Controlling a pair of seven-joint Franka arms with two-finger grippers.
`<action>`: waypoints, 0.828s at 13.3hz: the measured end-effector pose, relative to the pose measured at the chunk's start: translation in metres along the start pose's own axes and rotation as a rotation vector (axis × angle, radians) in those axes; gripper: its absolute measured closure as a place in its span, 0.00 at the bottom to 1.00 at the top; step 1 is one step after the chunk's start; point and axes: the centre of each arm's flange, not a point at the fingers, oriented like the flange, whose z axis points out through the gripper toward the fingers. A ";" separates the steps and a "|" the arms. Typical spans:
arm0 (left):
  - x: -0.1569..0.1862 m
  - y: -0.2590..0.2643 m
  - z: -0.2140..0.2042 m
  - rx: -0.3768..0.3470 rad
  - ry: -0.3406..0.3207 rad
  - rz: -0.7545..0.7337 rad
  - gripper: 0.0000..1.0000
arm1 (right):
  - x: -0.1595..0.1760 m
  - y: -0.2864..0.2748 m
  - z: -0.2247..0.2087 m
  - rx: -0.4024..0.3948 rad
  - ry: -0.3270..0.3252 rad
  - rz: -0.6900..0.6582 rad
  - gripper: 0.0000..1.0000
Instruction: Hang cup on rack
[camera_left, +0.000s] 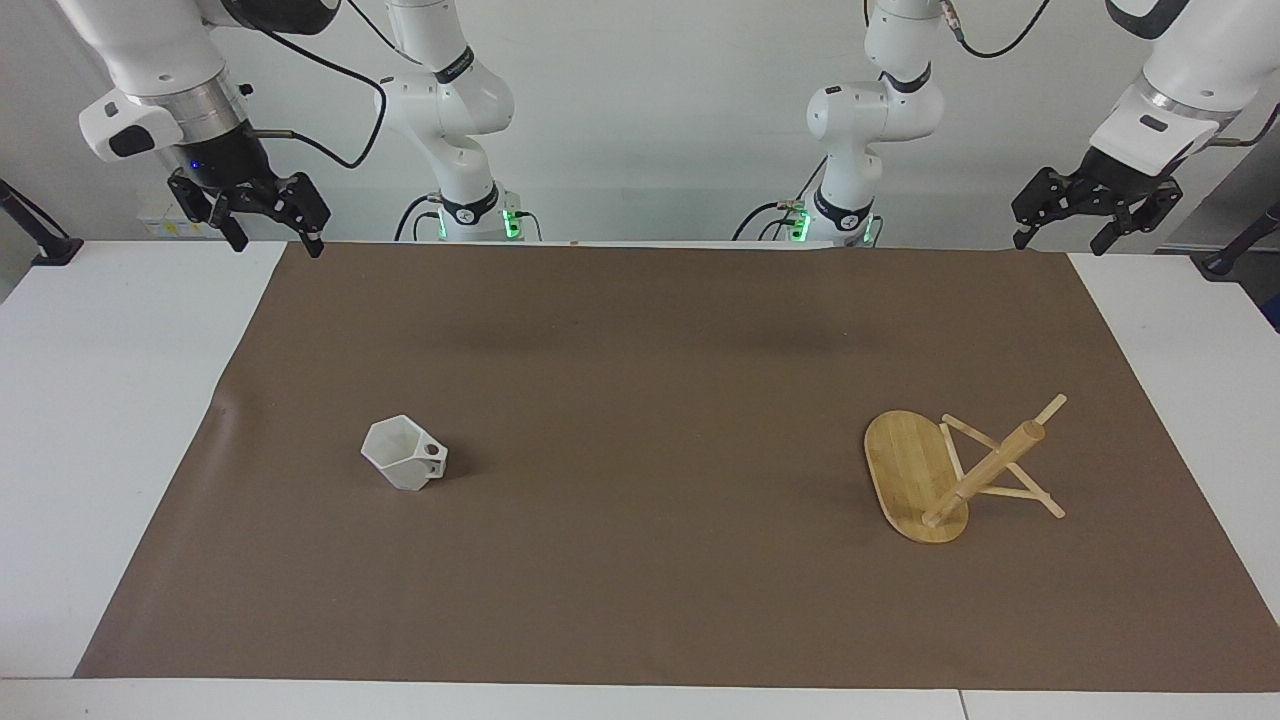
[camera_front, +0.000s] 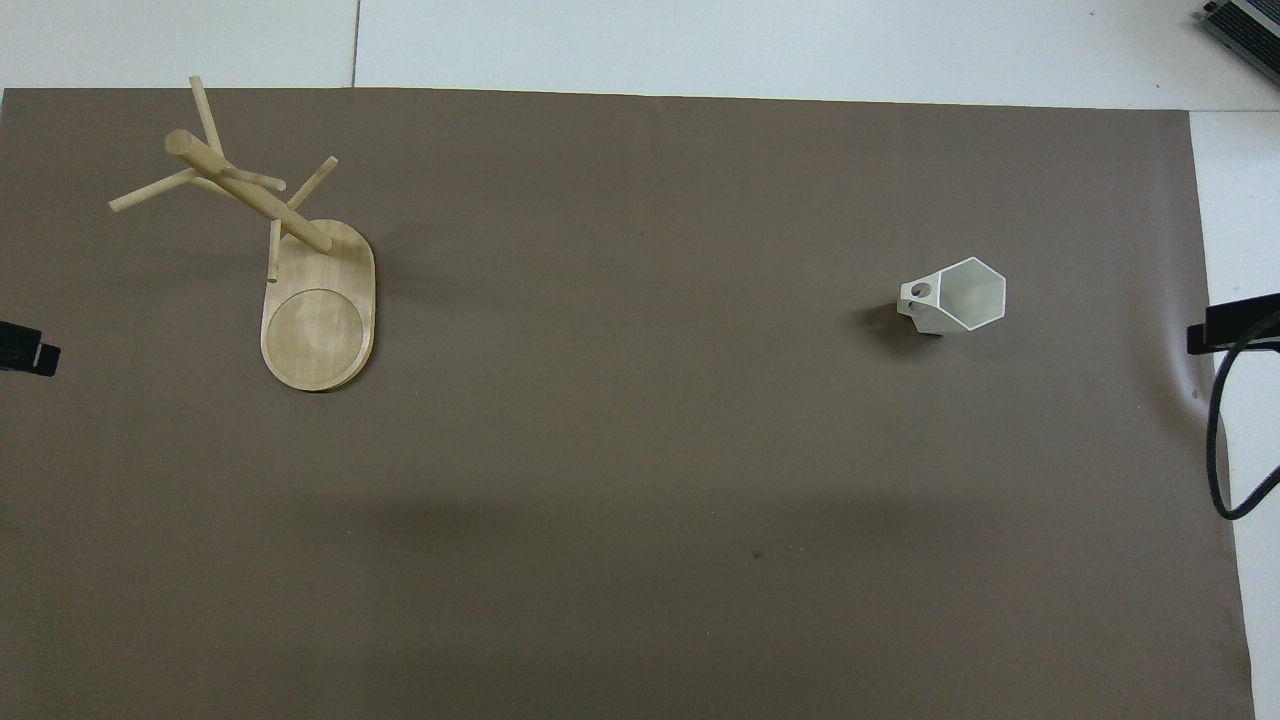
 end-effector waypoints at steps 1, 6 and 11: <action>0.000 0.000 0.000 0.000 0.000 0.000 0.00 | 0.000 0.001 0.000 0.000 0.000 0.002 0.00; 0.000 0.000 0.000 0.000 0.000 0.000 0.00 | 0.000 0.006 0.000 0.000 0.001 0.011 0.00; 0.000 0.000 0.000 0.000 0.000 0.000 0.00 | 0.000 0.006 0.000 0.000 0.001 0.011 0.00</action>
